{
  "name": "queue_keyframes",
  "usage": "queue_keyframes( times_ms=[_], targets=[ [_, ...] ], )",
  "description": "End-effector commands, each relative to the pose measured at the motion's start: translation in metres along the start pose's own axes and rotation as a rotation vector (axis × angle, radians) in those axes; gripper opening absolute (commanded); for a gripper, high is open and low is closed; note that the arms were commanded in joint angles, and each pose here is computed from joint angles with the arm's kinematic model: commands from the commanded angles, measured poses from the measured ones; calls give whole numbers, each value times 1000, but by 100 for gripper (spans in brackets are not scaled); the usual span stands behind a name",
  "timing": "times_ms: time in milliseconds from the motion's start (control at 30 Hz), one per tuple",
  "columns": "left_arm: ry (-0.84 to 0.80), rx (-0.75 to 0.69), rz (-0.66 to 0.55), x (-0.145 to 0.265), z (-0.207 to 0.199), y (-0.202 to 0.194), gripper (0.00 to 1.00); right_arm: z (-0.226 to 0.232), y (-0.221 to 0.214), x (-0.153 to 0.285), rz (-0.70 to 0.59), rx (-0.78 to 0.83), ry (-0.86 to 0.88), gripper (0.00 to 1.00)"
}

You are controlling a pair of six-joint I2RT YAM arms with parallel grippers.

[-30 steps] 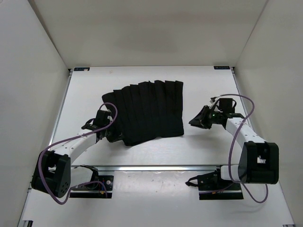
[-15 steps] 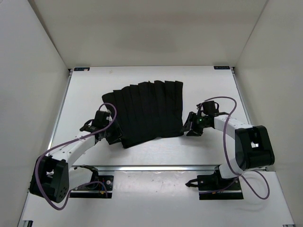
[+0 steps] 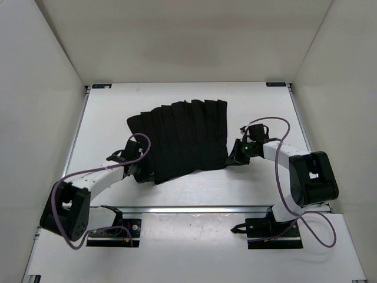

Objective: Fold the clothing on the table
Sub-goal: Fold the skirt

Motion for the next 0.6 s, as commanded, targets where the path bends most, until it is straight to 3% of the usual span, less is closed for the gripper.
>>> queue_keyframes(
  times_ms=[0, 167, 300, 567],
  targets=[
    [-26, -19, -62, 0, -20, 30, 0, 17, 36, 20, -109, 79, 49, 0],
    [-98, -37, -194, 45, -59, 85, 0, 36, 51, 75, -219, 82, 129, 0],
    [-95, -33, -186, 61, -48, 85, 0, 36, 35, 97, -206, 64, 143, 0],
    [-73, -37, -10, 53, 6, -14, 0, 13, -81, 97, 7, -30, 78, 0]
  ],
)
Point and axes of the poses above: each gripper's point midway between its finger pads, its own x axis back along the fingers, its own z axis along the line the jaws close on, y = z × x, the point moved 5 cm from there along x, back along the fingers, and after that the axes turned 1 degree about -x, right-handed, at the moved point
